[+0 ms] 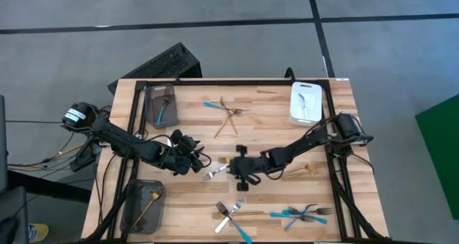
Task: Sort silverware by color (type)
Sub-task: Put the white fork into the white bin
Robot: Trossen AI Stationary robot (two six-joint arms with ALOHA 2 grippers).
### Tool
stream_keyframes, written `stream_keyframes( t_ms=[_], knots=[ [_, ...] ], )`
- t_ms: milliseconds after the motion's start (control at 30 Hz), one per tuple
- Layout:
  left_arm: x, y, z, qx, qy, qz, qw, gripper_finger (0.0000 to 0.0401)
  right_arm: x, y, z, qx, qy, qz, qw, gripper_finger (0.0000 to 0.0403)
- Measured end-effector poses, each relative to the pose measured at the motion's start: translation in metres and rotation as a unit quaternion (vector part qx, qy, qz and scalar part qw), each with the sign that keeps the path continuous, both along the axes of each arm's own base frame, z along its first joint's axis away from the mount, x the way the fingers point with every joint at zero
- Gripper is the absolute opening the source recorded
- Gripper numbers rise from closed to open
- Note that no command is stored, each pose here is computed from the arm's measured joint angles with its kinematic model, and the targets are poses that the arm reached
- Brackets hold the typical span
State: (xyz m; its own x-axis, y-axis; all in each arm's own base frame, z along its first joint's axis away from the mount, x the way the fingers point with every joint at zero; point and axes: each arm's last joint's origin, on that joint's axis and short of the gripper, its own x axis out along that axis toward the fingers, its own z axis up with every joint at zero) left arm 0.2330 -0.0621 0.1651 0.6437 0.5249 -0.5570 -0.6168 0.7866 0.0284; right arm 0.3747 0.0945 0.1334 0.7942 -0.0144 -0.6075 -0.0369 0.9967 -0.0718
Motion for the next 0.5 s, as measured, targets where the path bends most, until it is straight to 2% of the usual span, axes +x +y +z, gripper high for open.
stream_keyframes(
  t_ms=[100,300,500],
  knots=[
    [0.0,0.0,0.0,0.0,0.001,0.0,1.0,0.013,0.014,0.001,-0.003,-0.008,0.002,0.057,0.998,0.0139],
    [-0.001,0.0,-0.001,0.001,0.006,0.0,1.0,0.013,0.041,-0.008,-0.007,-0.034,0.008,0.072,0.997,0.0152],
    [-0.002,0.001,-0.001,0.001,0.01,0.001,1.0,0.013,0.044,-0.026,-0.018,-0.023,0.099,0.07,0.992,0.0144]
  ],
)
